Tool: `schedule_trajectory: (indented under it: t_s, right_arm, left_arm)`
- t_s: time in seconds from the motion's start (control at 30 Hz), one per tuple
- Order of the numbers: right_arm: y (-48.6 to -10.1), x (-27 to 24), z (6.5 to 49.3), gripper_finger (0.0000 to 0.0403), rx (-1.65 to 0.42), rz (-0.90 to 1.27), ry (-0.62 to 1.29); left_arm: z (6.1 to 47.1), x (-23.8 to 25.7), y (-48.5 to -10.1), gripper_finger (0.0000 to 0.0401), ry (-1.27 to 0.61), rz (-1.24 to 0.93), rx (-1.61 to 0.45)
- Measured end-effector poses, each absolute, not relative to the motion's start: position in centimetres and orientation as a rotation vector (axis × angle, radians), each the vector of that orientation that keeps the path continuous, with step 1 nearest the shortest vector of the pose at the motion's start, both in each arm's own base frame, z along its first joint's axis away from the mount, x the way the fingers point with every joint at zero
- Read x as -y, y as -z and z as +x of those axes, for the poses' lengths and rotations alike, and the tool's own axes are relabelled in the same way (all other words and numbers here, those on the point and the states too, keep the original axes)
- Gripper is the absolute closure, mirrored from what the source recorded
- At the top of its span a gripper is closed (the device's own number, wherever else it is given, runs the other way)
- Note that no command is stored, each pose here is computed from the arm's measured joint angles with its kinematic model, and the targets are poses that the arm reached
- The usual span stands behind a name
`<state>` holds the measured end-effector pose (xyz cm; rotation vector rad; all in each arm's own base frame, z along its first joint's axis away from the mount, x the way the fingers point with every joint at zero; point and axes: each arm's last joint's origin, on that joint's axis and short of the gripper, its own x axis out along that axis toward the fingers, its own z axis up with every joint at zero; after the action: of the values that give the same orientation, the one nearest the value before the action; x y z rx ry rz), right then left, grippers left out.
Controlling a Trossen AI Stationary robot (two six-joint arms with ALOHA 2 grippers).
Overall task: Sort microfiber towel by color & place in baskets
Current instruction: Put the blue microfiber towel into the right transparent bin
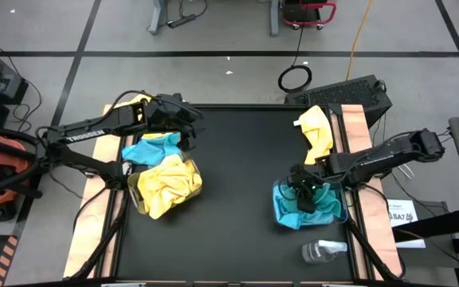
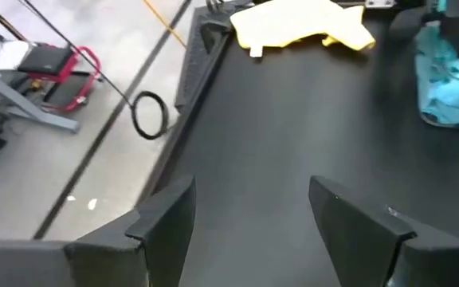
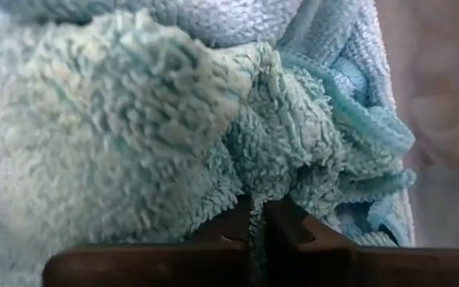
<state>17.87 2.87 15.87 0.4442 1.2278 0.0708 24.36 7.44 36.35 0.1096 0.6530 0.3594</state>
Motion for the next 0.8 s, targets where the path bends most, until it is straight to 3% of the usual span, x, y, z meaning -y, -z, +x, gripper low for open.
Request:
schedule_trajectory:
  t_s: [0.53, 0.67, 0.8]
  right_arm:
    - [-15.2, -3.0, 18.5, 0.0390, -1.193, 0.491, -0.083]
    - [-16.8, -3.2, 18.3, 0.0355, -1.172, 0.553, -0.141]
    - [-19.3, -3.1, 17.8, 0.0293, -1.146, 0.547, -0.138]
  left_arm:
    - [18.5, -9.8, -41.0, 0.0149, -0.529, 0.184, -0.545]
    - [17.5, -10.1, -41.8, 0.0149, -0.561, 0.208, -0.528]
    - [16.8, -10.5, -41.7, 0.0149, -0.592, 0.196, -0.561]
